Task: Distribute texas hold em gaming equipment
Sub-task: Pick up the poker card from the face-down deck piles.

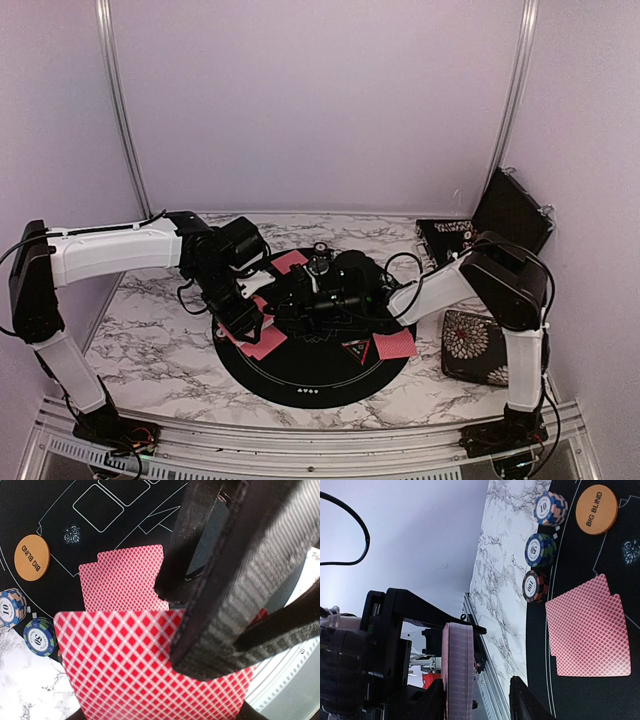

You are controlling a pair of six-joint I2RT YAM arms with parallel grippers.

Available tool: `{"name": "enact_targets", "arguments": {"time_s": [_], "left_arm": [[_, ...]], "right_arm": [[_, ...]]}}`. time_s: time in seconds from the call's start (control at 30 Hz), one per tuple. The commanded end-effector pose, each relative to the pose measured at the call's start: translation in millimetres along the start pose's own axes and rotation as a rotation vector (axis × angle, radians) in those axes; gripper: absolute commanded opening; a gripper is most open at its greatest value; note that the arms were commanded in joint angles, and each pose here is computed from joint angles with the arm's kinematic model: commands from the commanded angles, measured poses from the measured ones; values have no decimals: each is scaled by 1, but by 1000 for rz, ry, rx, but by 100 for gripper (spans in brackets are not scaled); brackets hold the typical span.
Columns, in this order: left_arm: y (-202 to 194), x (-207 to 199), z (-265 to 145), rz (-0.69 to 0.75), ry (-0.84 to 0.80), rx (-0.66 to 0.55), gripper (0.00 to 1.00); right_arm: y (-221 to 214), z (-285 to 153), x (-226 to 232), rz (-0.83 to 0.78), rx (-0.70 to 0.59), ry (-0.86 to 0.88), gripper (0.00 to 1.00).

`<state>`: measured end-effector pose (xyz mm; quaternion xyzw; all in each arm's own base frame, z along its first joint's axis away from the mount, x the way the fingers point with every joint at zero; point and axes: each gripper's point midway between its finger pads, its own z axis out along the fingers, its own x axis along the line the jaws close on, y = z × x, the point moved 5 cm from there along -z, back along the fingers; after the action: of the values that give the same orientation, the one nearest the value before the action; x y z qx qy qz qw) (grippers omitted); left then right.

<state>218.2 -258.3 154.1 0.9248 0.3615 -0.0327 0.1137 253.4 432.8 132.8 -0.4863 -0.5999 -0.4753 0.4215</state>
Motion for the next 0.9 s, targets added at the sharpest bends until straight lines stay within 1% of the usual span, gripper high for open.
{"name": "enact_targets", "arguments": {"time_s": [0.0,0.4,0.7,0.87], "left_arm": [[5,-3,-14,14,-4,-56,55],[4,-3,-13,15,-8,-51,55],[3,-2,-11,11,-8,-47,55],[3,-2,-11,9,-6,-45,55]], "right_arm": [[2,-8,-3,8,-18,-39,42],[5,-14,7,-9,-33,-28,42],[4,-22,26,-33,-41,6,42],[1,-24,28,-29,-42,13,41]]}}
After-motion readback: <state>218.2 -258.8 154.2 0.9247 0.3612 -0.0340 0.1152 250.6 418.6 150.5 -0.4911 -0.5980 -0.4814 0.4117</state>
